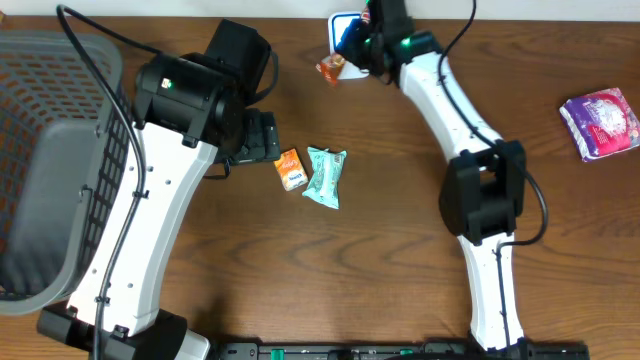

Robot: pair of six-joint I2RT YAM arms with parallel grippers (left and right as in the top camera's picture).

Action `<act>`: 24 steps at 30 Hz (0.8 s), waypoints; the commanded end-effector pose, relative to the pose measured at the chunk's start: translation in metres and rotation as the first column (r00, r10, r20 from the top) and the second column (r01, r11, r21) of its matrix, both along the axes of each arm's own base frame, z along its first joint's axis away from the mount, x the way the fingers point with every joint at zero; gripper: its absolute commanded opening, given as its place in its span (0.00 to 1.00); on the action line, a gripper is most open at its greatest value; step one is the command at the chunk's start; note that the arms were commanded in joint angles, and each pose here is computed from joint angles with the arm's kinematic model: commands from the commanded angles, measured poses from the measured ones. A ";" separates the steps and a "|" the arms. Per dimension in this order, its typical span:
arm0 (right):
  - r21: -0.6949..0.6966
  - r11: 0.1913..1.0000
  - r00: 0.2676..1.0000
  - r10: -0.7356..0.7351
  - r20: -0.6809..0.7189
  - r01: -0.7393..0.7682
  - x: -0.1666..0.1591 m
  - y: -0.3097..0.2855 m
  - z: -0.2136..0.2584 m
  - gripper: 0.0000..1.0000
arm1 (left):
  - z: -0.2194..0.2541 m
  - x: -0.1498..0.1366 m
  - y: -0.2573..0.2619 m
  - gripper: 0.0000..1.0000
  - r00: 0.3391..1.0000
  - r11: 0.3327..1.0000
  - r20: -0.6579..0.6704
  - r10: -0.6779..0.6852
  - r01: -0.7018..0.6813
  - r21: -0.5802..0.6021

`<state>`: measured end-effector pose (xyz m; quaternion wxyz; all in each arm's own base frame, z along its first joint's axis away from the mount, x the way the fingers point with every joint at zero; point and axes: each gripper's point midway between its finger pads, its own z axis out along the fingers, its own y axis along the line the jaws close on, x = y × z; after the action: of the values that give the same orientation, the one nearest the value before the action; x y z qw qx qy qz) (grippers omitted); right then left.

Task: Scan the item barcode
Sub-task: 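Regrasp the chocolate bar and hold it under the white scanner, then carry the chocolate bar right and drop it beside the tissue pack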

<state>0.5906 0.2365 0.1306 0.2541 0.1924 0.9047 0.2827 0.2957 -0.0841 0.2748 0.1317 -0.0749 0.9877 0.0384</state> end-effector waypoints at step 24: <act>-0.426 0.877 0.756 -0.430 -0.494 0.221 -0.162 -0.449 -0.011 0.99 | 0.000 -0.010 0.005 0.98 0.999 1.000 -0.037 0.007 -0.007 0.016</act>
<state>0.4273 -0.2213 0.1155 0.0422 0.3989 0.9147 -0.0496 0.2956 -0.0841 0.2748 0.1315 -0.0748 0.9877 0.0385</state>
